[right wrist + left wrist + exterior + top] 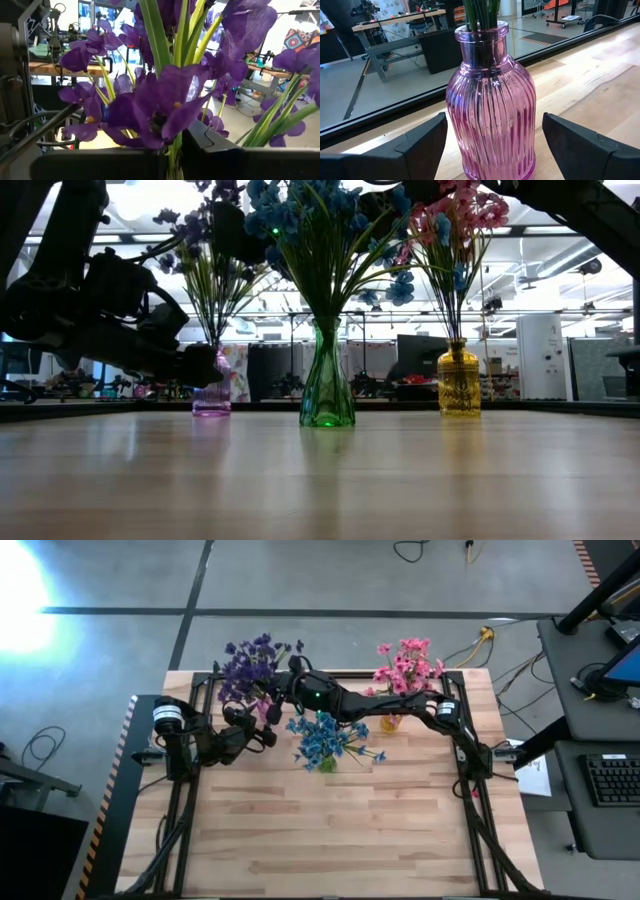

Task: Sort flowers into vase by color
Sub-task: Put the violet flowers into the violet vase

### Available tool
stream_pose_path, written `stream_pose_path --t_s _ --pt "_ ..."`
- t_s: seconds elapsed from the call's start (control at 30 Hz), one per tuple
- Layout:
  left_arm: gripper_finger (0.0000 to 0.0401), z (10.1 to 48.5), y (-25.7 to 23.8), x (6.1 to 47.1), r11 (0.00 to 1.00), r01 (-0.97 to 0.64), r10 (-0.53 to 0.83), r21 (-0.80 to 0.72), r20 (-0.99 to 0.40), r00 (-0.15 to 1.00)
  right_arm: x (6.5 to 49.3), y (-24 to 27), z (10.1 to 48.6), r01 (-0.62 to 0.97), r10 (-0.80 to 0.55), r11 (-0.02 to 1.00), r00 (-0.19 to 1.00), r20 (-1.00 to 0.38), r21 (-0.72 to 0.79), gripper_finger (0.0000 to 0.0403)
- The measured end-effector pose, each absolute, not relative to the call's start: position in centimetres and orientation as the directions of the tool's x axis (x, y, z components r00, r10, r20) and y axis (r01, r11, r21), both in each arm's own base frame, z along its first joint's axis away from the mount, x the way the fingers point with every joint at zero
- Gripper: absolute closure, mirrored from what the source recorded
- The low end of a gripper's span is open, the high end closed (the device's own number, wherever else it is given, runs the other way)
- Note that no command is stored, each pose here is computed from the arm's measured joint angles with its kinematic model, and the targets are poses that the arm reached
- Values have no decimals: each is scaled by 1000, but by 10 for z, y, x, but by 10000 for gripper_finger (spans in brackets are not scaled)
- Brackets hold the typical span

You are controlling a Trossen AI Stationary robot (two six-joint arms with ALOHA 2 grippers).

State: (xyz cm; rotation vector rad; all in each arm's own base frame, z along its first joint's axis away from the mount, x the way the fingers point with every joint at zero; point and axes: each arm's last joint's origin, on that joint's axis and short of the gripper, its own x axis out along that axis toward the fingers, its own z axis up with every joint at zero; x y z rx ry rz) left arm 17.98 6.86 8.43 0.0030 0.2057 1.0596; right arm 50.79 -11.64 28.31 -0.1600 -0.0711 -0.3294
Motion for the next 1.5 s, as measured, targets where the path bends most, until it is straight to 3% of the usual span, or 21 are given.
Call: stream_pose_path --t_s 0.67,1.17,1.5 --pt "91 84 69 180 491 -865 866 101 -167 472 508 -116 277 319 -318 938 948 30 -138 380" --pt "91 84 69 180 490 -865 866 102 -167 471 506 -115 281 318 -318 940 948 23 -124 229" --pt "91 84 69 180 490 -866 866 102 -167 471 498 -114 296 315 -318 940 948 -4 -131 198"
